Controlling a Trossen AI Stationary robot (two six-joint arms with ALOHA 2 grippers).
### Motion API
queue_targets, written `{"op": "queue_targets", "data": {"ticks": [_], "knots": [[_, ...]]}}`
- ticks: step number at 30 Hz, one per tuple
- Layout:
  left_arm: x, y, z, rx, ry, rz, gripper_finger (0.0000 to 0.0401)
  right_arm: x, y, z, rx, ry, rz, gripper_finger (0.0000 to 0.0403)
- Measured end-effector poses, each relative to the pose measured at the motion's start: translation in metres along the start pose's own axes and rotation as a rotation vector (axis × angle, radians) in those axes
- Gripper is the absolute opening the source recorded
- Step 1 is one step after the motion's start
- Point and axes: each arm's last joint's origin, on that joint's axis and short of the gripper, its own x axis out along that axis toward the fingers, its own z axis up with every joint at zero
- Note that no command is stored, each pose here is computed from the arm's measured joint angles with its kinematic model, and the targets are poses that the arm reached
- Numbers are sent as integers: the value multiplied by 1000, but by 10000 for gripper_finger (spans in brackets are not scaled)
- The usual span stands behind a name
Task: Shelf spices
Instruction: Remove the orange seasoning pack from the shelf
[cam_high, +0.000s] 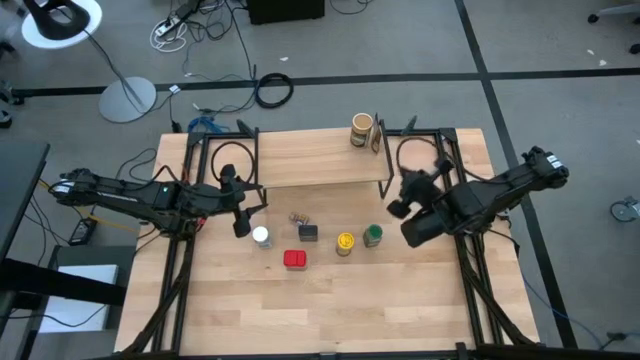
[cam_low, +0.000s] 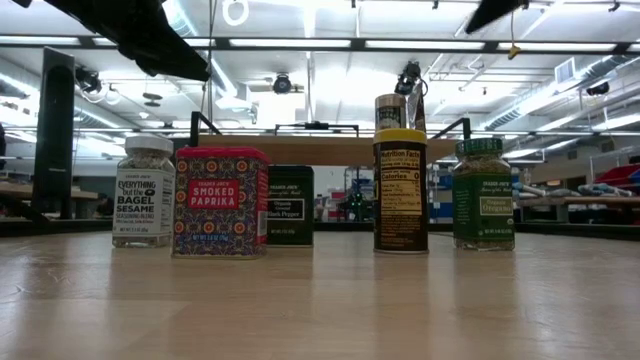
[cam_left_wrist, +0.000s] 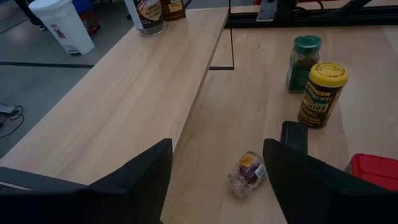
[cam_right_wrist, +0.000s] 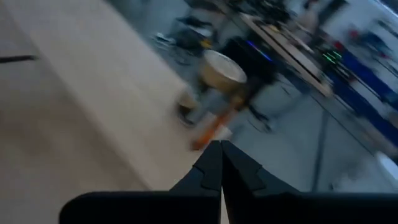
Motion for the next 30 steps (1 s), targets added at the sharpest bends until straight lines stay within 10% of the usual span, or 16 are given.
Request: {"op": "queue_targets", "data": {"ticks": [16, 30], "knots": [[0, 0, 1, -6, -9, 0, 257, 11, -20, -15, 141, -111, -166, 0], [0, 0, 4, -20, -35, -2, 257, -44, -36, 53, -43, -399, 424, 0]]}}
